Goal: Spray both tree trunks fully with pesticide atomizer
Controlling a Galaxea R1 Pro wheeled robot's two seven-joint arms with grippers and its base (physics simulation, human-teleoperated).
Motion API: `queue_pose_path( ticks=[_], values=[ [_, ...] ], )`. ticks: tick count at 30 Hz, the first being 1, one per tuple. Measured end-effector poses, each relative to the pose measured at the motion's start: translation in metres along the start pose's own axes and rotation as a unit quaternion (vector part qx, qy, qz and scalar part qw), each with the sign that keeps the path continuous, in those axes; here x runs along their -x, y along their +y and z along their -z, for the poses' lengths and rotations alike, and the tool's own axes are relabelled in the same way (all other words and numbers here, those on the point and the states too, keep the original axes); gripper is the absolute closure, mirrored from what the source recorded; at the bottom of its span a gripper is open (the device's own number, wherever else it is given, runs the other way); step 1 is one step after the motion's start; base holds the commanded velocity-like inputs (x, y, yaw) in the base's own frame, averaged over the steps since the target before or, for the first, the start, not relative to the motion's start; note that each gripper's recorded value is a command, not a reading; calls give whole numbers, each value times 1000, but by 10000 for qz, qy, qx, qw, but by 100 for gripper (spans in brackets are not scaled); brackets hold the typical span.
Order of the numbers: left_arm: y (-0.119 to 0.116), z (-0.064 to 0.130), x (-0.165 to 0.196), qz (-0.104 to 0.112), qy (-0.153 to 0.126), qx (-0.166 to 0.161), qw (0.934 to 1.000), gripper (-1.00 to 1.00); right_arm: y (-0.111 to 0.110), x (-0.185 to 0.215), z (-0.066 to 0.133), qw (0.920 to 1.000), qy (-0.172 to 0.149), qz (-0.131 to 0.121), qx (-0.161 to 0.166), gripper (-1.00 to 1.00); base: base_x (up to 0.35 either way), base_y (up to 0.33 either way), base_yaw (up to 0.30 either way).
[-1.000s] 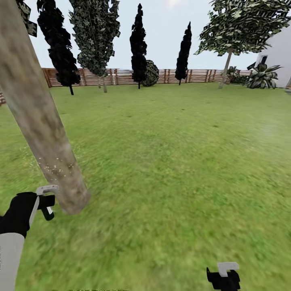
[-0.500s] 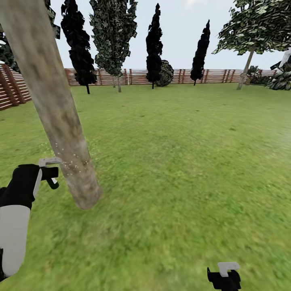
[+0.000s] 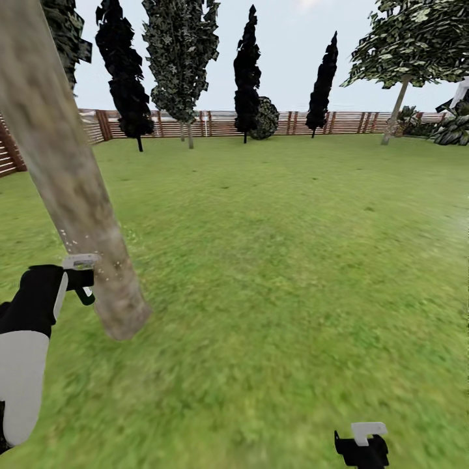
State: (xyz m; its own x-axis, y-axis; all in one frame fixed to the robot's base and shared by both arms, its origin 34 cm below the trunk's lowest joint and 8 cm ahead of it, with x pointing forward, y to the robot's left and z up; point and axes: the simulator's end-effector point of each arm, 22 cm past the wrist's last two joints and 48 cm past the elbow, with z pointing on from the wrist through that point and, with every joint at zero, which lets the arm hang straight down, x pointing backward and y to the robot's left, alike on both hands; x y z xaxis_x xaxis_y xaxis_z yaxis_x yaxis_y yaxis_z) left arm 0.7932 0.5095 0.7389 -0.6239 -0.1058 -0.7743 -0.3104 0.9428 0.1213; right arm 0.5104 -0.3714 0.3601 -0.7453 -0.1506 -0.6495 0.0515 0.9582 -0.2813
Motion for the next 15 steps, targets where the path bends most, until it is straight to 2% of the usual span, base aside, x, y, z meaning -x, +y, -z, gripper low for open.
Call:
queue_pose_path(
  ticks=[7,11,15],
  values=[
    [2,-1,-4,10,31,10,10000,100,2,0,0,10000,4,-5,11,-100,167,-251,15],
    [1,-4,-9,10,85,4,10000,100,3,0,0,10000,5,-8,19,-100,180,-241,245],
    [6,-9,-35,-51,264,55,9996,100,3,0,0,10000,5,-8,19,-100,187,-236,275]
  ],
)
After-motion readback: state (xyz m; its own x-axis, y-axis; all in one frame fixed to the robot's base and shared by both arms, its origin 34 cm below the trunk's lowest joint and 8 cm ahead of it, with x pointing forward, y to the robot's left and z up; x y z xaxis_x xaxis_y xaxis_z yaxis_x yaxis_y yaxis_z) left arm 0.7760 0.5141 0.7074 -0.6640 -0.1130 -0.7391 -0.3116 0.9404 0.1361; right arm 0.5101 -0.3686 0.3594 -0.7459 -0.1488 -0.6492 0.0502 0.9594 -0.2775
